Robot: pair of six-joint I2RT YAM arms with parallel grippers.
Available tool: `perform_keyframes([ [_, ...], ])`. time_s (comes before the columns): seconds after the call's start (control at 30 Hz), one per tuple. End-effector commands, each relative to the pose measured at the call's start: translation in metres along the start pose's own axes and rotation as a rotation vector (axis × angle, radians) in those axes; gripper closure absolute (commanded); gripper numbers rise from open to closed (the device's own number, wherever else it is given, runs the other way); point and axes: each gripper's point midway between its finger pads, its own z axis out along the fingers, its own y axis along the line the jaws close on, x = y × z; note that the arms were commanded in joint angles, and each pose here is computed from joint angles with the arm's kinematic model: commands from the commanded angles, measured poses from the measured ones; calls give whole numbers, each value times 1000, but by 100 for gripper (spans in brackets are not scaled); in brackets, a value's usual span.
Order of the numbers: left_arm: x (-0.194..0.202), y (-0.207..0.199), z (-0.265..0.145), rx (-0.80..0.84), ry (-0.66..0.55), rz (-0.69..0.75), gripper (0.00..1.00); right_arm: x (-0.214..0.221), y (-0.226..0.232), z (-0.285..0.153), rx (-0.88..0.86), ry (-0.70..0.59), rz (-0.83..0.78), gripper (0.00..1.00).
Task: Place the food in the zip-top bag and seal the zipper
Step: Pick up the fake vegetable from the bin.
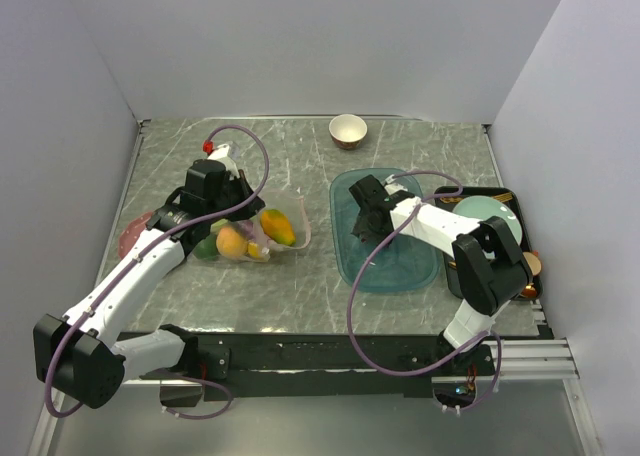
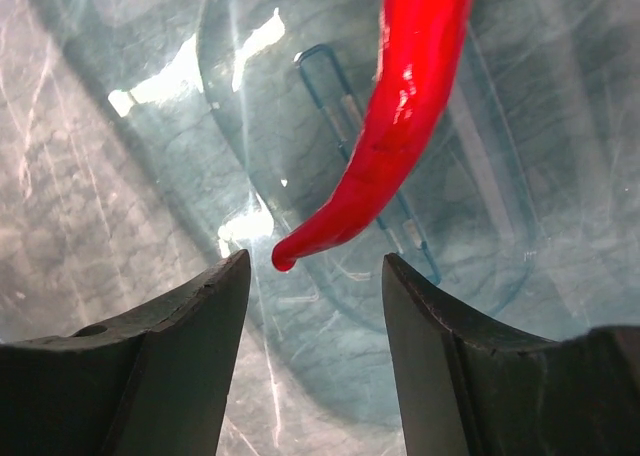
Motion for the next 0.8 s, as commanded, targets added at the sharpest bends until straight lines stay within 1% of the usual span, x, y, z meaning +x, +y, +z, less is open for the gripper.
perform_keyframes([
  [0.0,-13,-8,-2,30,-42,20,99,-21,-3,-4,15,-63,81,38],
  [0.23,-12,-6,-4,22,-50,17,99,-30,-11,3,24,-72,131,39],
  [0.3,-12,-6,-5,24,-50,18,99,-31,-13,4,31,-75,134,44],
  [0.4,-11,-5,-4,23,-45,19,99,-34,-16,5,45,-73,132,49],
  [0.53,-11,-6,-3,26,-41,22,99,-30,-23,9,66,-63,127,52],
  [0.57,-11,-6,-2,25,-40,22,99,-31,-25,9,66,-67,129,55],
  [0.67,-10,-5,-3,21,-40,22,99,-28,-30,12,80,-62,123,57],
  [0.77,-9,-4,-4,21,-42,19,99,-23,-37,14,95,-54,113,63],
])
